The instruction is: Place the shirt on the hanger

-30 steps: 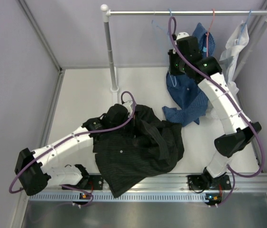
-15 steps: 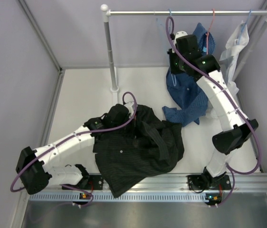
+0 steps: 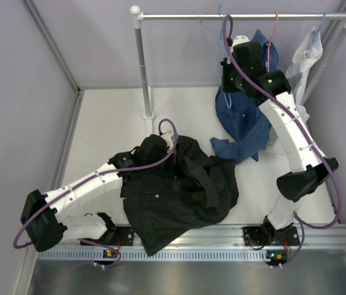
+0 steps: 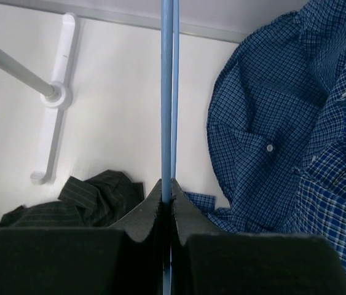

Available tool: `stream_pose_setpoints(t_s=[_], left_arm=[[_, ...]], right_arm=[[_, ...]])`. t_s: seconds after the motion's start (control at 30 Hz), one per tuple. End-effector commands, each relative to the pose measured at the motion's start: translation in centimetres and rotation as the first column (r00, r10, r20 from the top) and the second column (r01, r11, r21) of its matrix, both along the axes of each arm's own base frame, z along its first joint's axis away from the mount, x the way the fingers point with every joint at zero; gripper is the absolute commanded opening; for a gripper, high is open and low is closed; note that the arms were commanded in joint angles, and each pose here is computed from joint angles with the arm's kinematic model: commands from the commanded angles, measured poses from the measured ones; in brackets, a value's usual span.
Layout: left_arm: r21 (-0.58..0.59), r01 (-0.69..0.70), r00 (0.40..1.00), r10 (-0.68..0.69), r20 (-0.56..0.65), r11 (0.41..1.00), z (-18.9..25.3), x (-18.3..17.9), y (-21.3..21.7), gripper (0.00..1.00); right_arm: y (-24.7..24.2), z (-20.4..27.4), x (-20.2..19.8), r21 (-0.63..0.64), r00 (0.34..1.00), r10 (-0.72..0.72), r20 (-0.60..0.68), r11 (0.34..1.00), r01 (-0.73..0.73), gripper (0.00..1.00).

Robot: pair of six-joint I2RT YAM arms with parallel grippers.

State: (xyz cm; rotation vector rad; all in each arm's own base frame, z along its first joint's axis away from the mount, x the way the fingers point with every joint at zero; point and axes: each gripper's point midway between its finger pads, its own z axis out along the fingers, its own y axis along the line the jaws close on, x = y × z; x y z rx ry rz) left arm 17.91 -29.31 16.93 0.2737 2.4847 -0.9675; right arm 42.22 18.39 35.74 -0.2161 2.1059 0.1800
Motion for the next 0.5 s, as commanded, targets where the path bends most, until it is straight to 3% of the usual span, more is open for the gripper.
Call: stream_pose_setpoints(t_s=[0.0,0.23,0.47], left_arm=[[-0.052,0.0,1.0,0.001,0.027,0.999,2.3,0.5,-0.8,0.0],[-0.053,-0.021,0.999,0.023,0.028,0.998,3.0,0.8,-0.8,0.0],[0.017,-0.152,0.986,0.151,0.074,0.988,4.5,3.0,0.7,0.0]], right_arm=[[-1.5,8.2,-1.1,0.148,0.978,-0.053,0.201,0.989,0.023,0.0],[-1.3,10.9,-1.9,0.202,0.964,-0.022,0.264,0.979,-0.033,0.0],[-0.8,10.5,-5.1,0.239,0.97,0.06,0.237,0.964,-0.118,0.0]])
